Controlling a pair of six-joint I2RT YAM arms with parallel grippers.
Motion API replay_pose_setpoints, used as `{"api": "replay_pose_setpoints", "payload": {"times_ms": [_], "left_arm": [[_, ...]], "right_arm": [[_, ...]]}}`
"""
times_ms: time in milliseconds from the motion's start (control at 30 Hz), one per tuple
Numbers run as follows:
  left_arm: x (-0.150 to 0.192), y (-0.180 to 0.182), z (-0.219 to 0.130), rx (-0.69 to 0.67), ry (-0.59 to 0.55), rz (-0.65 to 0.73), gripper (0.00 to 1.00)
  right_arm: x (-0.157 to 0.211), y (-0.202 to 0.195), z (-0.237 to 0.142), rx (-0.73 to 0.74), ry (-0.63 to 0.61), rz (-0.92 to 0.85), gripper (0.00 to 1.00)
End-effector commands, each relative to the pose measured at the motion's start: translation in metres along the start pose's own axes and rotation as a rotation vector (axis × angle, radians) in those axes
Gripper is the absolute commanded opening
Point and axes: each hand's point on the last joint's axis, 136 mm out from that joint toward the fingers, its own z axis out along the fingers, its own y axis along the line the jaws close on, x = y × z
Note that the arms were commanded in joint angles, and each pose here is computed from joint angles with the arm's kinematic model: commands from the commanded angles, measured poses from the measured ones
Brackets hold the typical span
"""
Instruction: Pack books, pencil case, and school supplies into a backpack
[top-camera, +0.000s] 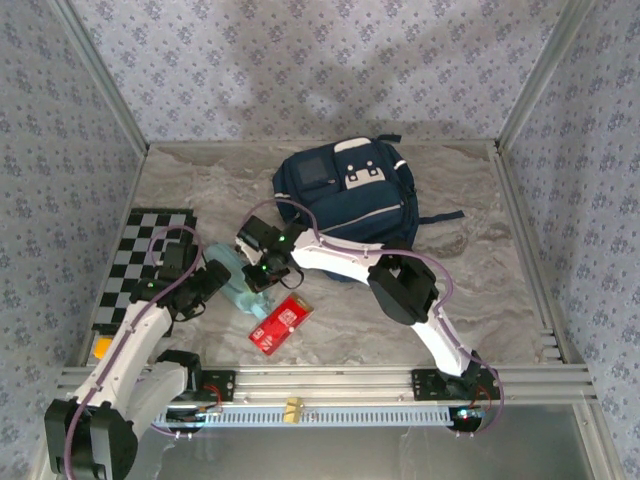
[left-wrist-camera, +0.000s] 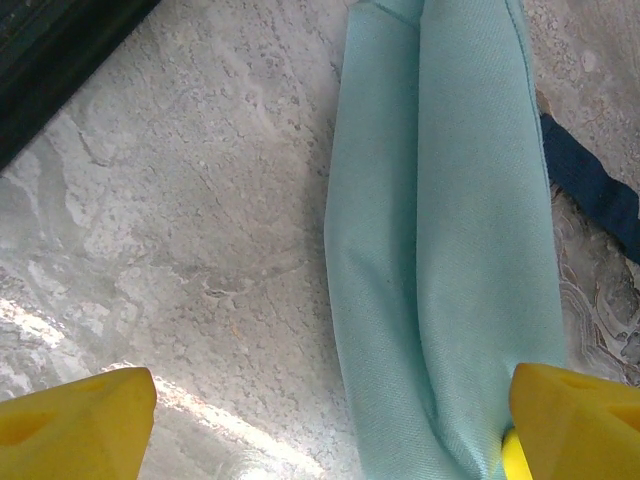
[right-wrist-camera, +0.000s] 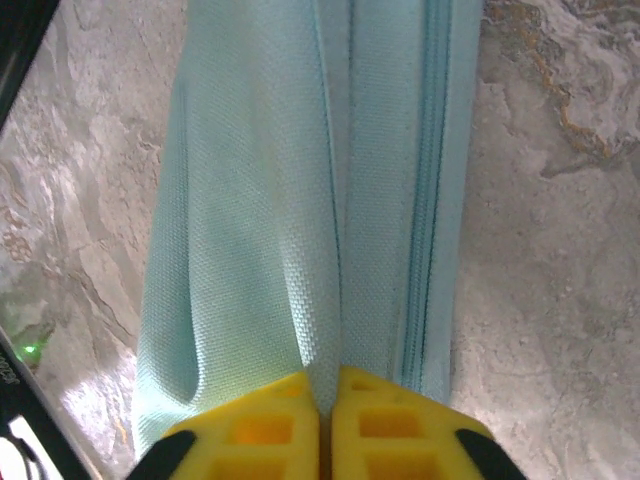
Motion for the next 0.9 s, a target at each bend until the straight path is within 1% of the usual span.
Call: {"api": "replay_pose_setpoints", "payload": {"times_ms": [0,133,233,333,400,500,600,700,800,867], "left_arm": [[-0.006,-0.006,-0.007,0.021,-0.013,0.015,0.91],[-0.018,-0.018,-0.021,0.056,-0.058,0.044,0.91],[-0.033,-0.028,-0.037,0.073,-0.114,0.079,0.9],[-0.048,-0.048,-0.05,0.131,-0.162,0.114,0.88],[-0.054,-0.063,-0.056,0.175,-0.173,0.125,0.86],[-0.058,-0.096,-0.057,0.261,-0.178,0.184,0.85],[-0.05,-0.135,-0.058,0.284,-0.186,0.35,0.84],[-0.033,-0.183,-0.056,0.324,-0.195,0.568,0.84],[-0.005,-0.23,-0.05,0.401,-0.198,0.804,0.84],[0.02,-0.257,-0.045,0.449,-0.206,0.997,0.84]], "right_arm": [[-0.005,0.007,-0.015,0.0,-0.004,-0.025,0.01],[-0.019,0.018,-0.055,-0.001,-0.087,-0.049,0.0],[-0.023,0.015,-0.094,0.021,-0.155,-0.04,0.0],[-0.021,-0.005,-0.134,0.07,-0.225,0.014,0.0],[-0.017,-0.017,-0.161,0.091,-0.276,0.043,0.0],[0.0,-0.041,-0.199,0.128,-0.313,0.139,0.0],[0.024,-0.074,-0.235,0.17,-0.358,0.262,0.0],[0.054,-0.103,-0.268,0.206,-0.404,0.379,0.0],[0.085,-0.128,-0.299,0.257,-0.453,0.477,0.0],[0.108,-0.143,-0.316,0.29,-0.466,0.554,0.0]]}}
